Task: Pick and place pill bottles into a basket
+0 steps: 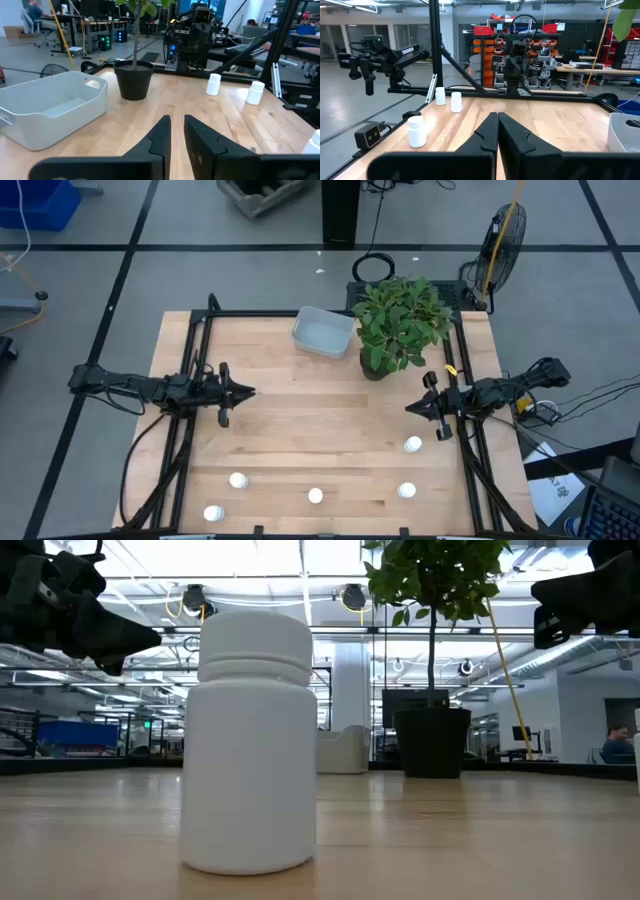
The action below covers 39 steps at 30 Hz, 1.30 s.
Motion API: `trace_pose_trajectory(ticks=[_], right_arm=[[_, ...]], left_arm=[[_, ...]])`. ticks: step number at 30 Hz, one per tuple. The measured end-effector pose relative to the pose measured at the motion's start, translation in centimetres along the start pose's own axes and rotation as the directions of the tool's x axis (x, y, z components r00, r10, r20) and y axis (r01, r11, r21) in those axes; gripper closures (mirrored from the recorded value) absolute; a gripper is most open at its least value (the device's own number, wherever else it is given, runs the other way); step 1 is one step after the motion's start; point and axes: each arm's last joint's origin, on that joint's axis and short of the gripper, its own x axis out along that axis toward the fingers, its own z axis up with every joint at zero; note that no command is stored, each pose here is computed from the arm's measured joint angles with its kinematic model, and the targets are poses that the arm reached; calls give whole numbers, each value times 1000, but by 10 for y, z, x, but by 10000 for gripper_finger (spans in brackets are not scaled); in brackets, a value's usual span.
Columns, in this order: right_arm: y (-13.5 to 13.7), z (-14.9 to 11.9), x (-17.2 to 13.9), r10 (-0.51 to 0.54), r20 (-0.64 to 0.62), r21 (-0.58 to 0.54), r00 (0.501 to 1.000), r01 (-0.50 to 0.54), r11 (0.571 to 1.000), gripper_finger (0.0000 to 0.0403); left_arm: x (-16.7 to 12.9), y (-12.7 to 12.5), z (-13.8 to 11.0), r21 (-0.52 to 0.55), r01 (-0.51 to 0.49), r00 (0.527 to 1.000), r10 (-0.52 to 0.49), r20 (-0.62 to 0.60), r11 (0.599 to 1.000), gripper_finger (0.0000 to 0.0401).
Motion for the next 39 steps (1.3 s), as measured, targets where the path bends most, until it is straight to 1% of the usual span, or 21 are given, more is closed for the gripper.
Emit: trace_pose_trajectory(ticks=[39], right_arm=[[0,1,0,0,13,3,1000,0,1000,403]], left_arm=[[0,0,0,0,-1,1000,1,0,1000,343]])
